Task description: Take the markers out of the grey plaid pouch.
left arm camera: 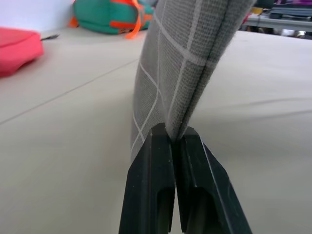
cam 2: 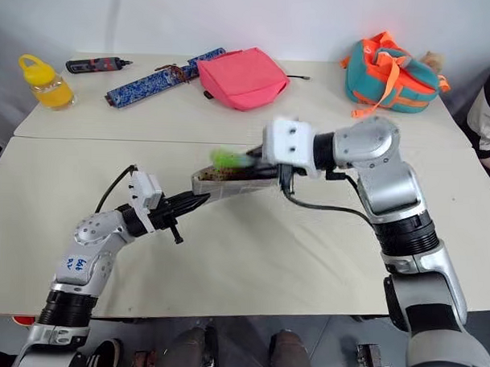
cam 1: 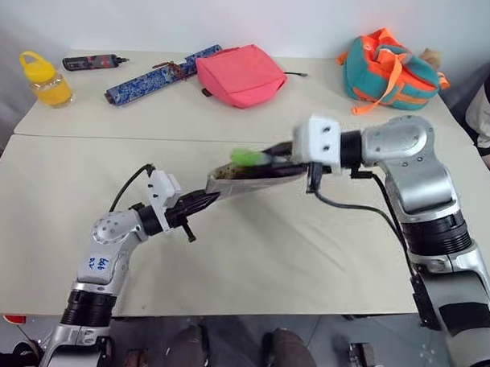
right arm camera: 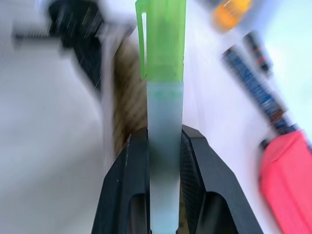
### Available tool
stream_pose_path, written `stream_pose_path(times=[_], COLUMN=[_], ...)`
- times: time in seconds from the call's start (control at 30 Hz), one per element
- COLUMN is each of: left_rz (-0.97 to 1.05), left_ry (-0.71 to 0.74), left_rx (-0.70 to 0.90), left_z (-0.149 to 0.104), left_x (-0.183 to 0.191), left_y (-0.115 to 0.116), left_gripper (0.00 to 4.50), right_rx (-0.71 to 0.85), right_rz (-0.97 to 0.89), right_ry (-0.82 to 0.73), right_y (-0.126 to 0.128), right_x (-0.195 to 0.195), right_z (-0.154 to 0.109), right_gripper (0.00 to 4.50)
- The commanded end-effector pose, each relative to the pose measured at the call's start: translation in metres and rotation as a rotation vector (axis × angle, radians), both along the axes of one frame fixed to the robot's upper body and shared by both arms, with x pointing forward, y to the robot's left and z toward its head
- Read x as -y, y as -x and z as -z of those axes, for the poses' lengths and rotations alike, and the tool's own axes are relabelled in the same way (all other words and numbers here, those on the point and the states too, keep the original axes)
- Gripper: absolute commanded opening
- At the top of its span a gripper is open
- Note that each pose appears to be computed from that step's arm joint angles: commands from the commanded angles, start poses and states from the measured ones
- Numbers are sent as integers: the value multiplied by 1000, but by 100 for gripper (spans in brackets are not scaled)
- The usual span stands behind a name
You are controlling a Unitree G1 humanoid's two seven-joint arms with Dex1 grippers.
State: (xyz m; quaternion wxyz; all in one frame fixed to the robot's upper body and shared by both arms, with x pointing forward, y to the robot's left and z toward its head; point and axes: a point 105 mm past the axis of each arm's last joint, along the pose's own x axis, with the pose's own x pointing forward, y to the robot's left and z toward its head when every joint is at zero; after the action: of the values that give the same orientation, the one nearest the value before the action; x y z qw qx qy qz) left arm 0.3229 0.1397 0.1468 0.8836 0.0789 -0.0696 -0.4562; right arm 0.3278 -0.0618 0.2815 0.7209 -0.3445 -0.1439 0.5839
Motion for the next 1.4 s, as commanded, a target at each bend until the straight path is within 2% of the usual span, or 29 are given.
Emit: stream_pose_path(times=[0.03, 0.2, 0.3, 0.33, 0.4, 0.47, 0.53, 0.63, 0.67, 0.87, 0.93, 1.03, 1.27, 1.3, 1.4], left_rz=[-4, -36, -26, -24, -12, -2, 2, 7, 8, 9, 13, 18, 30, 33, 48], left_ry=[4, 9, 37, 42, 52, 56, 56, 54, 52, 51, 54, 57, 64, 67, 77], left_rx=[44, 29, 15, 14, 10, 8, 8, 9, 9, 2, 0, -1, -5, -7, -17], left_z=[-8, -5, -5, -5, -4, -4, -5, -6, -6, -5, -5, -5, -5, -5, -4], left_x=[-7, -18, -17, -16, -13, -11, -9, -9, -9, -9, -8, -6, -2, -1, 3], left_y=[5, 6, 9, 10, 11, 11, 11, 12, 13, 13, 14, 14, 13, 13, 14], left_gripper=[0, 0, 0, 0, 0, 0, 0, 0, 0, 0, 0, 0, 0, 0, 0], right_rx=[59, 191, 297, 304, 243, 186, 181, 163, 134, 89, 18, -40, 89, 92, 62], right_rz=[77, 359, 583, 607, 638, 657, 674, 697, 704, 679, 617, 514, 303, 254, 106], right_ry=[-64, 30, 263, 317, 406, 378, 387, 396, 350, 298, 255, 115, -123, -143, -79], right_y=[-4, -39, -64, -68, -72, -74, -75, -77, -77, -72, -62, -48, -22, -16, 2], right_x=[17, 73, 118, 126, 140, 142, 144, 150, 149, 145, 138, 120, 67, 56, 22], right_z=[-21, -14, 14, 23, 62, 88, 102, 111, 108, 87, 76, 41, -40, -44, -28], right_gripper=[43, 43, 43, 43, 43, 43, 43, 43, 78, 280, 280, 280, 280, 280, 280])
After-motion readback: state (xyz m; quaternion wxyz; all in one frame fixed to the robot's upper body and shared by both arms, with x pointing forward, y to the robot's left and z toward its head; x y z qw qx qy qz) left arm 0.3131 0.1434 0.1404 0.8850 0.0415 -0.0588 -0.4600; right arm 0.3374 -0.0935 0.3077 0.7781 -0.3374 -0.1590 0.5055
